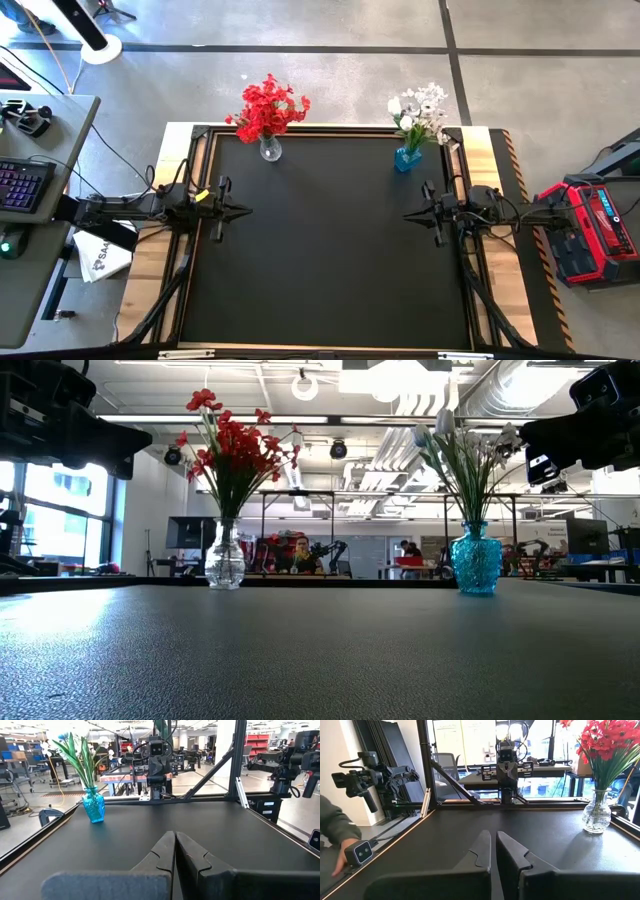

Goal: Sort flowers into vase by color
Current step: Return to Home Position

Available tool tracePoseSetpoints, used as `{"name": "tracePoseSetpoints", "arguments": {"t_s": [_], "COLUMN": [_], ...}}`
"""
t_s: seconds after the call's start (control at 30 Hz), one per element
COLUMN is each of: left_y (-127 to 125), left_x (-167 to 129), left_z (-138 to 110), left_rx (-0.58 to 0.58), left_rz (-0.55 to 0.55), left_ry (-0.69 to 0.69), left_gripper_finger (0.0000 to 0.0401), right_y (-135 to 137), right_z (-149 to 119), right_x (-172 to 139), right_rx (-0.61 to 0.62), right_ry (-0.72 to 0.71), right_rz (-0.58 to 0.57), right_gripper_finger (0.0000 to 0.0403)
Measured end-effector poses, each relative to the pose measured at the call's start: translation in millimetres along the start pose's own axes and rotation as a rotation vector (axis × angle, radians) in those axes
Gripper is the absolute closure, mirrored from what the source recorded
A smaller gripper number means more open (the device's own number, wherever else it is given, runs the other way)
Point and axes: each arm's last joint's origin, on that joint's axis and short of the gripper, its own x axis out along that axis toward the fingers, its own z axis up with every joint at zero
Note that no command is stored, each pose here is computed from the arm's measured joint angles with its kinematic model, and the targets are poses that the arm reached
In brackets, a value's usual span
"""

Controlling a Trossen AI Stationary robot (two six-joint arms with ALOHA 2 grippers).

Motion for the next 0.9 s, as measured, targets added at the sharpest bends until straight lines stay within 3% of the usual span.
{"name": "tracePoseSetpoints", "arguments": {"t_s": [0.9], "left_y": [0.0], "left_x": [0.0], "left_z": [0.0], "left_rx": [-0.001], "left_rz": [0.000], "left_ry": [0.000], "left_gripper_finger": [0.0401], "right_y": [0.0], "right_z": [0.0], "right_x": [0.0], "right_rx": [0.000], "right_ry": [0.000], "right_rz": [0.000], "right_gripper_finger": [0.0402]}}
